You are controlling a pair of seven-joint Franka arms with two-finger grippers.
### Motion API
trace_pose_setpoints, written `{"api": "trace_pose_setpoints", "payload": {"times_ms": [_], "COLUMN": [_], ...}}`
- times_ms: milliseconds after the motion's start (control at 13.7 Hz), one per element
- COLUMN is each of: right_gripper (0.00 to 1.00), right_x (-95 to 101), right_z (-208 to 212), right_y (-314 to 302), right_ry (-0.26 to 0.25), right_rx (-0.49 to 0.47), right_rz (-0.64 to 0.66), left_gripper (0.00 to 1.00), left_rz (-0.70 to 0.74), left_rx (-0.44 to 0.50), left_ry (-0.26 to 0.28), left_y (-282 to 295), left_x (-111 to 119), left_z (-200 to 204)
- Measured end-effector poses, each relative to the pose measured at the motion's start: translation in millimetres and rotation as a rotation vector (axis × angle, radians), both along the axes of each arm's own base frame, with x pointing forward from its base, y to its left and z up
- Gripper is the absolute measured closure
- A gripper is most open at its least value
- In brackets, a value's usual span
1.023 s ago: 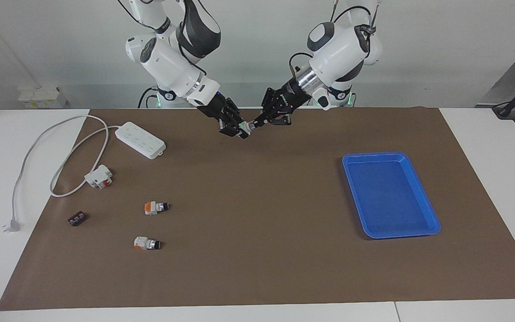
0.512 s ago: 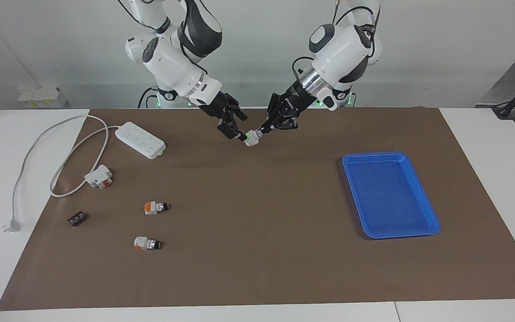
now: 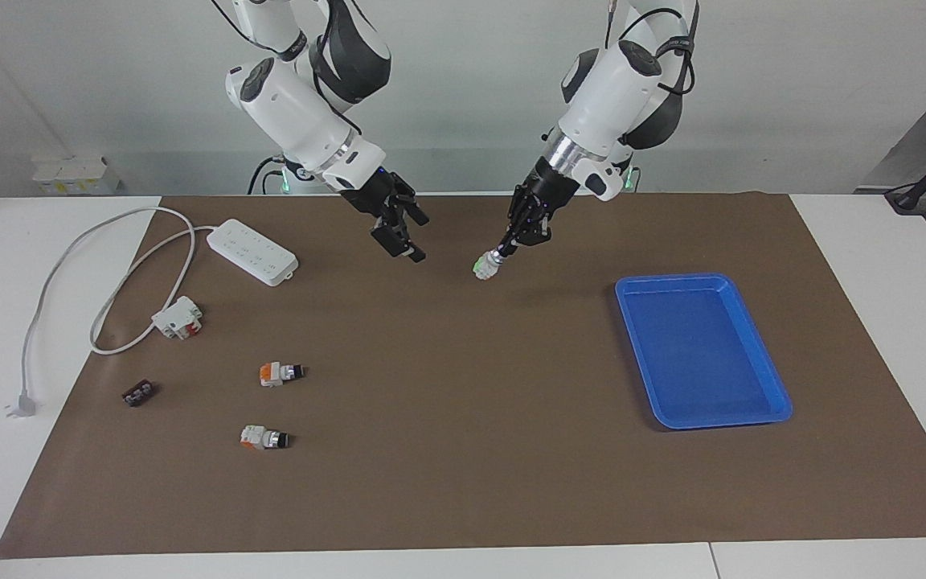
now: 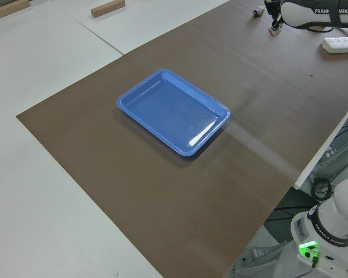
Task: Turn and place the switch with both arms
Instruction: 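Lower the switch into the blue tray with the left gripper and release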
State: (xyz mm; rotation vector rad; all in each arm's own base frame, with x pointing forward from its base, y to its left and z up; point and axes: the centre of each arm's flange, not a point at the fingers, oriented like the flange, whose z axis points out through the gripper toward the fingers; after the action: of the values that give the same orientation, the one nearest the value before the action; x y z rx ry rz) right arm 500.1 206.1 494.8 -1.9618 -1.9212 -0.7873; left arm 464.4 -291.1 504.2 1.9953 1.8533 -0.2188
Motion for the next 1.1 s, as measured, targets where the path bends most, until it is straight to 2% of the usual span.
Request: {"api": "trace_pose_setpoints", "payload": {"times_ms": [219,292,512,731,950,1096], "right_gripper": [0.0,0.0,0.0,0.0,0.0,0.0], "right_x": [29.7,36.8,45.1,49.6,55.9,59.5], "right_z": [13,16,24,54,72,73], "right_y": [-28,-35,-46,-50,-65,-74], "right_ry": [-0.057,-0.053,0.012,0.072,0.147,0.216], "right_rx": [-0.079,-0.101,-0.186,-0.257,-0.224,-0.187], "right_rz": [-0.019,-0.036,-0.124,-0.274,-0.514,-0.698], "left_gripper": [0.9,0.9,0.9,0.9,0.9,0.9], "left_rz": [-0.203,-0.28,-0.492,-0.714,-0.946,-1.08], "left_rx": [0.178,0.225,0.318,0.385,0.443,0.472], "left_ry": [-0.062,-0.079,-0.134,-0.191,-0.231,-0.231], "left_y": [35,51,108,176,226,245], "left_x": [13,19,40,58,63,61], "left_z": [-9,-12,-16,-18,-27,-39]}}
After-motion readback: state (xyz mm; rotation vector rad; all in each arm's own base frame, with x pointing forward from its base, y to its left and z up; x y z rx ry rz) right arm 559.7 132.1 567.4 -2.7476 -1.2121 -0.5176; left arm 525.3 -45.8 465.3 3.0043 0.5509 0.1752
